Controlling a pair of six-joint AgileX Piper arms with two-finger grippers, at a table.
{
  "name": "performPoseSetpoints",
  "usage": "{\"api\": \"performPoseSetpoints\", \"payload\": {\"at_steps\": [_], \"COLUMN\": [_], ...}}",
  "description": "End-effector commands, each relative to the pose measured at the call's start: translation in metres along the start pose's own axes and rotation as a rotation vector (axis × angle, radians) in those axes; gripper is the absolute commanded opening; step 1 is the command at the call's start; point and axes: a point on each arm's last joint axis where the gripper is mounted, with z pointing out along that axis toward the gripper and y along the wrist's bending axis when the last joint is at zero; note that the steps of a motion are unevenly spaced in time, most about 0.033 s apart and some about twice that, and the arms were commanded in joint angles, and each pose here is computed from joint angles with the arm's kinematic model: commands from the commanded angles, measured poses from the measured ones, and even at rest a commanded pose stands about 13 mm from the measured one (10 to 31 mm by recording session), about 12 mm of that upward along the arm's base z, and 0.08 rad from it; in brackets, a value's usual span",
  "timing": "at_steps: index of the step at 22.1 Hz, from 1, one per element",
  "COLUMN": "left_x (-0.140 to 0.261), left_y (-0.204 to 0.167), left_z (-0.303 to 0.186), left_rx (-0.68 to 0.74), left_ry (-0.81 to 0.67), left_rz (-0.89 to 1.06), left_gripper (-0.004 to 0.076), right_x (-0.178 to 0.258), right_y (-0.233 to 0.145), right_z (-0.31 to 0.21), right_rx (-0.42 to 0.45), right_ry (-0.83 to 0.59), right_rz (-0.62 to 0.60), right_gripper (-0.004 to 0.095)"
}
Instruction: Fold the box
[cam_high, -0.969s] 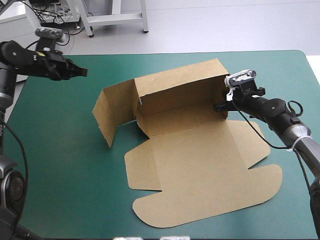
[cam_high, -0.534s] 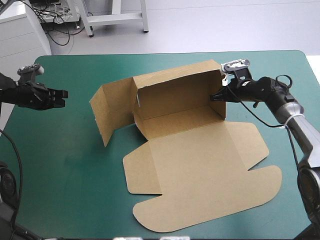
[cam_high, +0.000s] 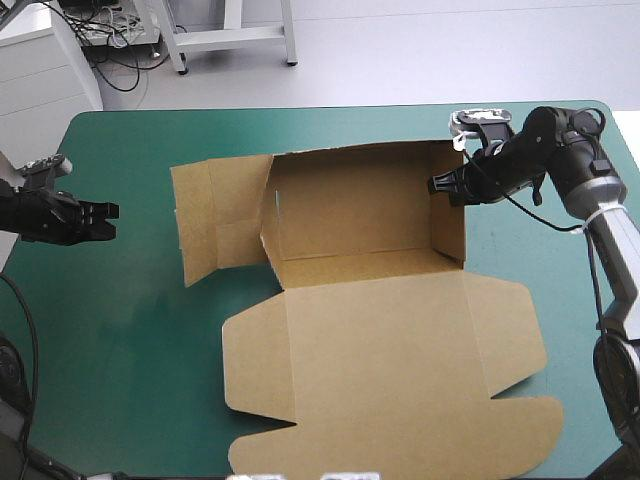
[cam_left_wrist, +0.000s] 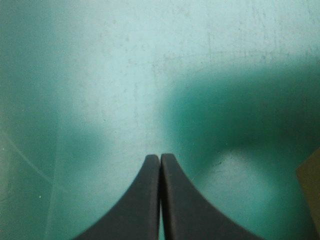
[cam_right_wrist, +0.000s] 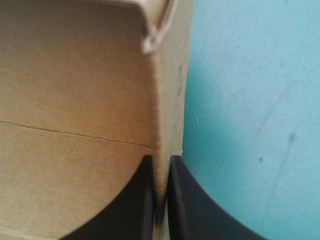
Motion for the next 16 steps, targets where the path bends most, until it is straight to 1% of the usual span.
{"api": "performPoseSetpoints", "payload": {"at_steps": [1,4,7,16], "left_x": [-0.005,-0.004,-0.003,-0.005], "left_y": [-0.013,-0.014,-0.016,-0.02], "left_z": [-0.021,-0.021,-0.021,-0.022], "left_rx": [0.021,0.031,0.058,0.099], "left_ry": [-0.091,-0.081,-0.075,-0.098], "left_rz": [0.021,0.02,0.014,-0.002], "left_gripper": [-0.0032,-0.0032,-0.0032,-0.0032], "right_x": [0.005,0.006,0.006,0.002], "right_y": [0.01,0.01,0.005,-0.007], "right_z": [-0.027,-0.024,-0.022,0.026], "right_rx": [-0.03,-0.035,0.008,-0.003], "right_ry": [0.005,0.013,0.025,0.131], "right_rz": [0.028,0.051,0.063,0.094], "right_gripper": [-0.0008,-0.0008,-0.0008,-0.0008]}}
